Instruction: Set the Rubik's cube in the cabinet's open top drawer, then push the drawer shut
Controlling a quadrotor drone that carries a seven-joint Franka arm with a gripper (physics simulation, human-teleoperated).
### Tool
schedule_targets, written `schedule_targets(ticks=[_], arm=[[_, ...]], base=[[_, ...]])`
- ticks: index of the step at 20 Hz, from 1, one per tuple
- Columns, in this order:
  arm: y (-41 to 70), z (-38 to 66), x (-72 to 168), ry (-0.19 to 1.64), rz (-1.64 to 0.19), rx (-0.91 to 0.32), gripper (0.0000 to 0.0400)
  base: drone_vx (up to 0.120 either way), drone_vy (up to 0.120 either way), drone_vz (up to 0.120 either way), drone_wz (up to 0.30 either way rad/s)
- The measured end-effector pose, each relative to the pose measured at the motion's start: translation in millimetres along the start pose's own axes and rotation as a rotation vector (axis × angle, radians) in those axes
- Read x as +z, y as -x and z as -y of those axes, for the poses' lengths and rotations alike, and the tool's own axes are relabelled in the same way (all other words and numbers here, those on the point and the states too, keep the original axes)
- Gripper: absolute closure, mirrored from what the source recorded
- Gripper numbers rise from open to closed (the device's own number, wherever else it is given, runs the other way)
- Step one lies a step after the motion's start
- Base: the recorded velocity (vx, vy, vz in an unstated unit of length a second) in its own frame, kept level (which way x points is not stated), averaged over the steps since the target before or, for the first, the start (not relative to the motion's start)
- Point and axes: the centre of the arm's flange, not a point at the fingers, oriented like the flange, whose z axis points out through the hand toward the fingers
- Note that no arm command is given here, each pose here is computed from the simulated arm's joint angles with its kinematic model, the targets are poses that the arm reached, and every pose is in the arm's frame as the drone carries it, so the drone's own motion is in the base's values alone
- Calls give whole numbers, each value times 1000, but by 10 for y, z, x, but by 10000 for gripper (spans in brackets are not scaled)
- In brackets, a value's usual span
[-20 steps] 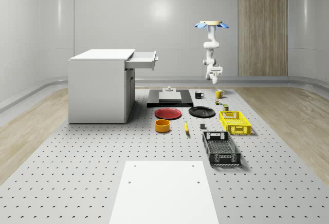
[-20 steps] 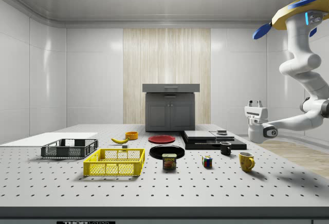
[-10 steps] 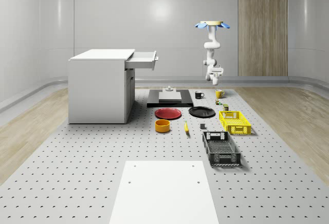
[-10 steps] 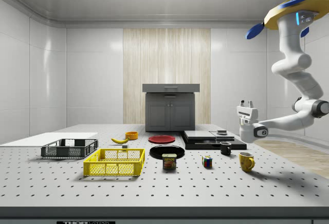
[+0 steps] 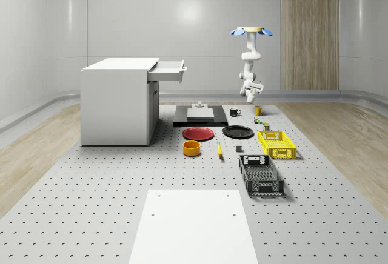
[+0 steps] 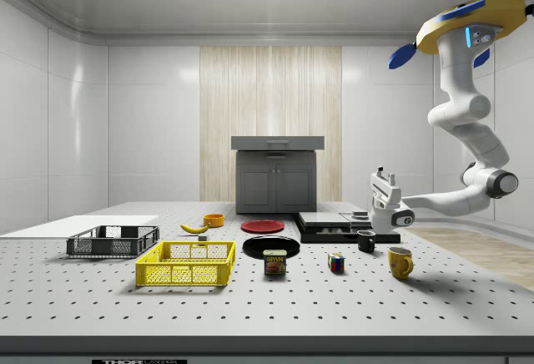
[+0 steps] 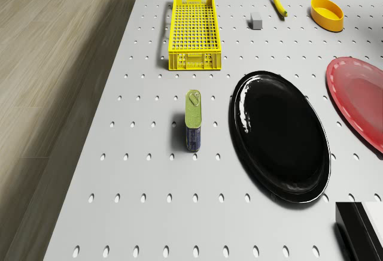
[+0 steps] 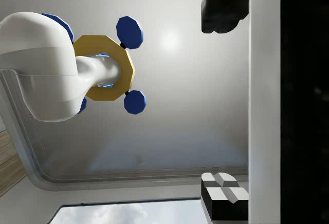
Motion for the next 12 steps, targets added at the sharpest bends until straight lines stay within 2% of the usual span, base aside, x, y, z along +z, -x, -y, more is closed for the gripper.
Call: schedule_targets(ticks=[2,6,9,12], arm=[[98,96,11,97,-99,-3,0],[383,373,162,400,-404,-12,0],[613,592,496,730,-733,-21,0],[715,681,986,1097,-1097,-31,0]], base=[[120,0,0,0],[120,0,-110,0],[120,0,-120,0],[120,0,-120,0]])
